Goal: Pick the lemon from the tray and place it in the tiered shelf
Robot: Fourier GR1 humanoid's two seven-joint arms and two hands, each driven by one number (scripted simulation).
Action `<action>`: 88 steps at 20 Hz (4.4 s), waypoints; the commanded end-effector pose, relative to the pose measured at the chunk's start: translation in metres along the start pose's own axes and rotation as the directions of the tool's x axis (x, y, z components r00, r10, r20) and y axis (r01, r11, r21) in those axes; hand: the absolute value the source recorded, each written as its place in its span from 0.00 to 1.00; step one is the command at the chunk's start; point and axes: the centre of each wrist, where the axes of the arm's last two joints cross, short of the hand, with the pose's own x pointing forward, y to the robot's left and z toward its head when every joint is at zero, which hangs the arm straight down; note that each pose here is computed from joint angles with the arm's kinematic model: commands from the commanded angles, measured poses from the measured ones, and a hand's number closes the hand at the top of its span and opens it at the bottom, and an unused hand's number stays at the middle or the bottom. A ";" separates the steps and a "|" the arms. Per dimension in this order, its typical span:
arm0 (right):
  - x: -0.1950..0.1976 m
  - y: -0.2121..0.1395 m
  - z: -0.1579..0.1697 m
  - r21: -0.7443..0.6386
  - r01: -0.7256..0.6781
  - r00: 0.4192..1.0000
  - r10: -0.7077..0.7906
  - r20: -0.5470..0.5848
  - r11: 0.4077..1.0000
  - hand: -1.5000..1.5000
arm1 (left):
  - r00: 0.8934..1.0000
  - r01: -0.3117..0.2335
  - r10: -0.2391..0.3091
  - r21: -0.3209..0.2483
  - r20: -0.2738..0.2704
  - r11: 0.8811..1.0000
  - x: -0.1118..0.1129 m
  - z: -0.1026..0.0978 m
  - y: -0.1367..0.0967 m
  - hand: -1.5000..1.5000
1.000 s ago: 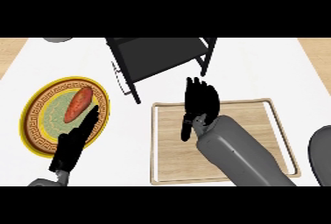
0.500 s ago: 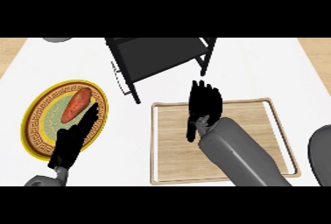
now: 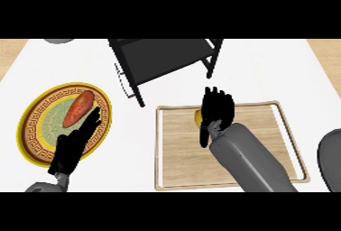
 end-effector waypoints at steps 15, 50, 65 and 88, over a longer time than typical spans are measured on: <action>0.005 0.034 -0.029 -0.010 -0.035 0.998 0.036 0.056 0.999 1.00 | 1.000 -0.004 0.004 0.001 -0.013 1.000 0.007 -0.006 0.009 0.50; -0.080 -0.197 0.063 -0.419 0.549 0.786 -0.277 0.553 0.723 1.00 | 1.000 0.018 -0.019 -0.022 -0.010 1.000 0.016 0.009 0.005 0.50; -0.009 -0.269 -0.002 -0.483 0.505 0.827 -0.239 0.509 0.715 1.00 | 1.000 0.015 -0.015 -0.030 0.004 0.999 0.013 -0.011 -0.019 0.50; 0.023 -0.201 -0.058 0.142 0.839 0.417 -0.789 0.452 0.525 0.00 | 0.998 0.036 -0.031 -0.086 0.063 0.996 0.027 -0.022 -0.024 0.50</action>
